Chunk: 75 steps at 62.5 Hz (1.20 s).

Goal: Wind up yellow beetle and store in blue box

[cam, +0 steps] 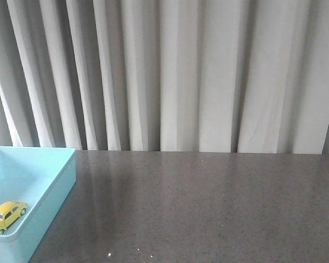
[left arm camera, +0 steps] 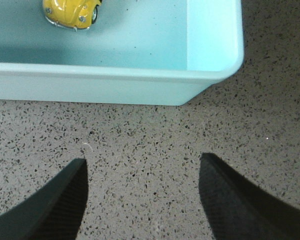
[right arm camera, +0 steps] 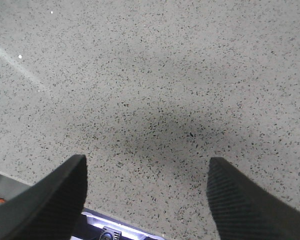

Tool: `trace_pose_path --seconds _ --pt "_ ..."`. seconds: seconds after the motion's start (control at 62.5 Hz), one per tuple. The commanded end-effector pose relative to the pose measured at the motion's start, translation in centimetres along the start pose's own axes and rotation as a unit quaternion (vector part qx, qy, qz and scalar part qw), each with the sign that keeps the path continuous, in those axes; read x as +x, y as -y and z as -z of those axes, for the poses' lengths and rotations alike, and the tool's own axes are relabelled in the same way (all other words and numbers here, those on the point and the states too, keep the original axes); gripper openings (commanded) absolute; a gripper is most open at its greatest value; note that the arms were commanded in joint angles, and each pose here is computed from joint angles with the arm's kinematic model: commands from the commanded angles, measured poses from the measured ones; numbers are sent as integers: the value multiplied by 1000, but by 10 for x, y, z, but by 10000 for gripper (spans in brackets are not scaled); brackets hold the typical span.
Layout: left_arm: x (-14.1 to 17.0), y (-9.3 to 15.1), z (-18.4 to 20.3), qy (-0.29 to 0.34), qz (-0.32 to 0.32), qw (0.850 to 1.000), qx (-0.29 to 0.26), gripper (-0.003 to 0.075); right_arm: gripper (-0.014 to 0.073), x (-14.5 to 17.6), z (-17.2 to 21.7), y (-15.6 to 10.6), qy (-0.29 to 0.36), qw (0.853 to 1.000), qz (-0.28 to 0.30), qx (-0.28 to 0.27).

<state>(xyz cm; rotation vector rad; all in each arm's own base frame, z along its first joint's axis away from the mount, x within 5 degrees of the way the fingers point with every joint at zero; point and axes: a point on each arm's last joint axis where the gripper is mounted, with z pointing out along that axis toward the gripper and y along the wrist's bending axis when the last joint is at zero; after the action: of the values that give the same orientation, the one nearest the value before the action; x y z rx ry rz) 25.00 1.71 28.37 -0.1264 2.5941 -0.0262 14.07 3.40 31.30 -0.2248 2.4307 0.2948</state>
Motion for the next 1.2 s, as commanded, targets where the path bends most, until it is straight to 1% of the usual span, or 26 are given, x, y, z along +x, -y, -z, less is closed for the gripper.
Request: trace_pose_path --seconds 0.0,0.128,0.384,0.448,0.576,0.72,0.88,0.976,1.184 --pt "-10 2 13 49 5 999 4 433 490 -9 7 -1 38 999 6 0" --pt "-10 2 13 48 0 999 4 368 490 -10 7 -1 41 999 5 0" --pt "-10 2 13 48 -2 999 4 173 482 -9 7 -1 38 999 8 4" --pt "-10 2 13 49 -2 999 4 127 459 -9 7 -1 38 999 8 4" --pt "-10 2 13 50 -2 999 4 57 363 -9 7 -1 38 999 8 4" --pt "-10 2 13 53 -4 999 1 17 213 -9 7 -1 38 999 8 4" --pt "-13 2 13 69 -8 998 0 10 53 -9 7 -1 38 999 8 4" --pt "-15 2 13 76 -9 997 0 10 -14 -9 7 -1 38 999 8 4" --pt "-15 2 13 76 -9 997 1 10 -8 -9 7 -1 39 999 7 2"
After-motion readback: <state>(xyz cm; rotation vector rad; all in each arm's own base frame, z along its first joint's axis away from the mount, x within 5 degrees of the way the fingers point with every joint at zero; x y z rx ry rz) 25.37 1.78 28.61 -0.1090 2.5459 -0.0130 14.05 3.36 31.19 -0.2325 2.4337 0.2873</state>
